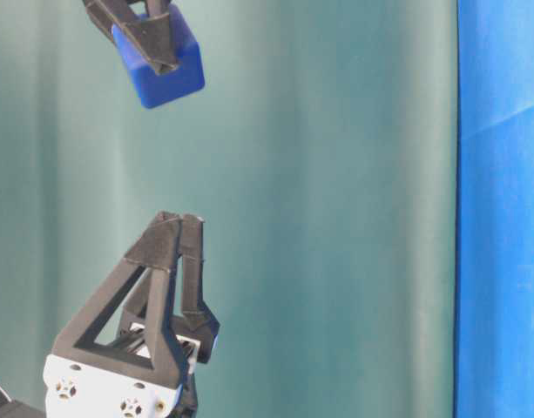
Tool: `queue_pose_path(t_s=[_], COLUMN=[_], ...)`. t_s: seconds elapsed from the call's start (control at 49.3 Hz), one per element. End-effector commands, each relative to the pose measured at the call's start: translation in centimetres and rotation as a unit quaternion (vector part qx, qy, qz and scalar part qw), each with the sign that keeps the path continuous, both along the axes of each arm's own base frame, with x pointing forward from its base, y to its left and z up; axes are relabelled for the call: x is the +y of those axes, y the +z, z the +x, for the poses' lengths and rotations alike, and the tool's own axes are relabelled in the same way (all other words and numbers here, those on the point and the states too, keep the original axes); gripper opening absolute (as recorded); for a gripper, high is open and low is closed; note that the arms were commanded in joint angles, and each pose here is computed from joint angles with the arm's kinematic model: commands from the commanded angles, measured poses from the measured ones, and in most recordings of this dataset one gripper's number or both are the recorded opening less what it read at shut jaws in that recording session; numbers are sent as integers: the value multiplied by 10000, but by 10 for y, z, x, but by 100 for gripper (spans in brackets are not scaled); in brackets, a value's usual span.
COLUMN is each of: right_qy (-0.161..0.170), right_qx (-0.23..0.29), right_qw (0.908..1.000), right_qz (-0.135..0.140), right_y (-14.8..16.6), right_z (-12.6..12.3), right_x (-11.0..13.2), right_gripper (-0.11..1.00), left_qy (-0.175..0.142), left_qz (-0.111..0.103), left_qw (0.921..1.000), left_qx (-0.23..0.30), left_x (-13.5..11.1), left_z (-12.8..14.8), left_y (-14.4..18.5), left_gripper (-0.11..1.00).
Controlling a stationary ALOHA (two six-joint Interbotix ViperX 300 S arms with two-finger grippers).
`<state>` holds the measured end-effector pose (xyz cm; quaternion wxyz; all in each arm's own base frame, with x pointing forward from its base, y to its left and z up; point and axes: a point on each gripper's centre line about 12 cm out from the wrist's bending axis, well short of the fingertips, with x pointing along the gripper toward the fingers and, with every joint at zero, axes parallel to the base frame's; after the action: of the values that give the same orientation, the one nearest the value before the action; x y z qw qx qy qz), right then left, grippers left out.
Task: Handover the blue block to the right arm after grasping it with the left arm, then place it in the designated position.
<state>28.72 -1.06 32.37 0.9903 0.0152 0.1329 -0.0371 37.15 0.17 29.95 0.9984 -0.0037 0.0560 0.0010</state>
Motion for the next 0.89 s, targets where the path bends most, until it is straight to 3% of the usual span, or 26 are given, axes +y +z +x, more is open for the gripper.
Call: queue_pose_path(t_s=[0.0, 0.872], right_qy=[-25, -44], right_qx=[-124, -119], right_qw=[9999, 9998], right_qz=[109, 138], right_y=[8, 8], right_z=[-2, -2], right_x=[0, 0], right_gripper=[52, 52], left_qy=[4, -3], left_qz=[8, 8], left_qw=[9998, 9998], left_qx=[-207, -207], left_x=[0, 0], left_z=[-1, -1], left_y=[15, 15], left_gripper=[93, 93])
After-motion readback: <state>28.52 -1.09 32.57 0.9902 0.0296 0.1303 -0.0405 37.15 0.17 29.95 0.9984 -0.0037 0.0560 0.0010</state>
